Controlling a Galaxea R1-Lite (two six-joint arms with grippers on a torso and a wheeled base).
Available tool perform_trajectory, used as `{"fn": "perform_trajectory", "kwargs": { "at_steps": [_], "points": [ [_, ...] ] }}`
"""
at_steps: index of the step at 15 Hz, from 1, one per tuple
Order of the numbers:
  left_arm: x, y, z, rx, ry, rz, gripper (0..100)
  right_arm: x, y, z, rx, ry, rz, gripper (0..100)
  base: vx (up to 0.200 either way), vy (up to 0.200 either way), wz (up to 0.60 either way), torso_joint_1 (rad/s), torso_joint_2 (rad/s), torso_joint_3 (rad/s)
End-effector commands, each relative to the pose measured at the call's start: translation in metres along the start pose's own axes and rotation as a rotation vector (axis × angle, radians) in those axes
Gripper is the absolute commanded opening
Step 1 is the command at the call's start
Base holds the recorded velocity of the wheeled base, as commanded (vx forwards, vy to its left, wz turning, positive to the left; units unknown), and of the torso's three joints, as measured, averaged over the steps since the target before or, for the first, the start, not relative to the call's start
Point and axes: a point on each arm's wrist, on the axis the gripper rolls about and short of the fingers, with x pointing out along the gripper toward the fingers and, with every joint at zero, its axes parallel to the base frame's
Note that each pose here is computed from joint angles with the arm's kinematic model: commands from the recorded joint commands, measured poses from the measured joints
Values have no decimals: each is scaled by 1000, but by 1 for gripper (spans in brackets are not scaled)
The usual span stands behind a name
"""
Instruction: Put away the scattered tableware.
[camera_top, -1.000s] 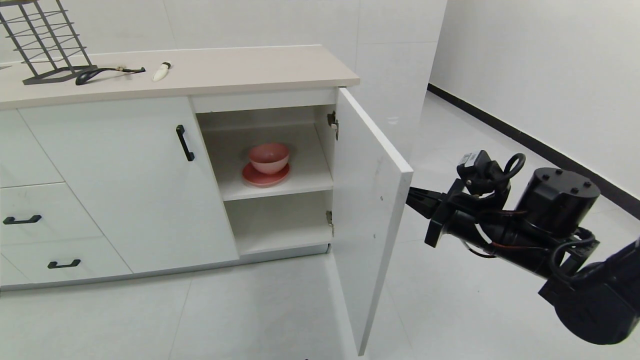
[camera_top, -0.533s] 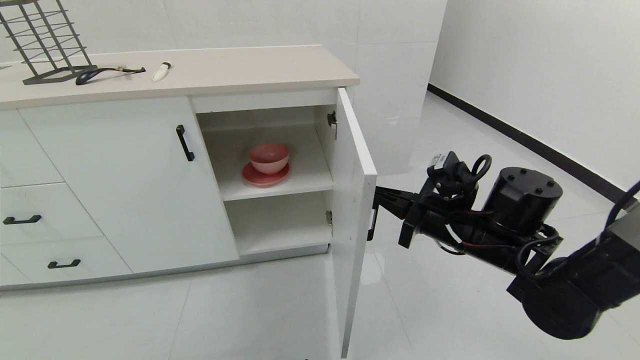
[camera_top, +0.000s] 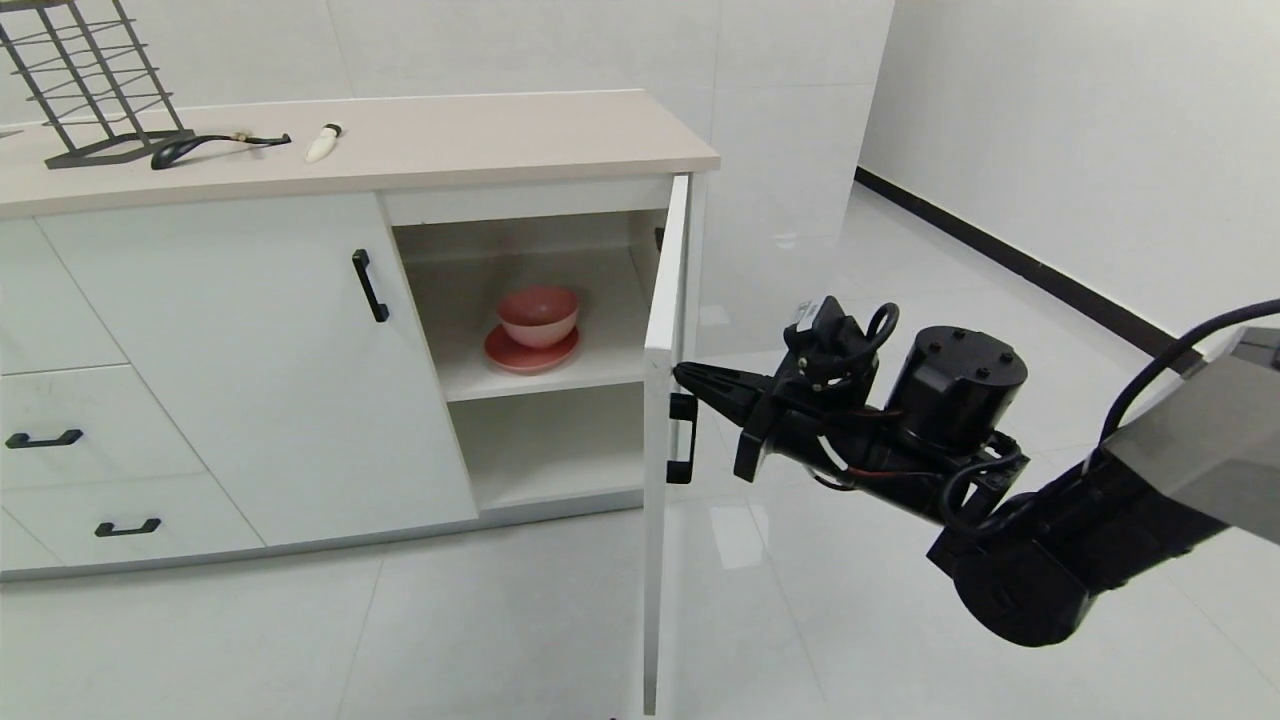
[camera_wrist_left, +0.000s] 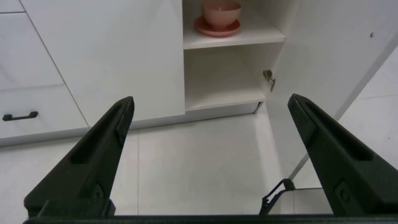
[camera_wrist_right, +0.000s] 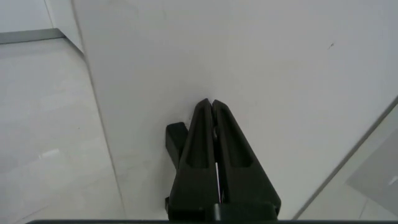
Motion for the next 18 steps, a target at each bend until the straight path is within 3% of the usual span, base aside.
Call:
{"fn": "perform_trajectory", "kwargs": {
  "at_steps": [1, 9, 18],
  "points": [
    [0, 0, 0, 0, 0, 0, 100, 8, 2, 2, -8, -22, 12, 0, 0, 0, 0, 0, 0, 0],
    [0, 0, 0, 0, 0, 0, 100, 29, 7, 5, -21, -69, 42, 0, 0, 0, 0, 0, 0, 0],
    [0, 0, 0, 0, 0, 0, 100, 76, 22, -14, -27, -139, 102, 0, 0, 0, 0, 0, 0, 0]
  ]
}}
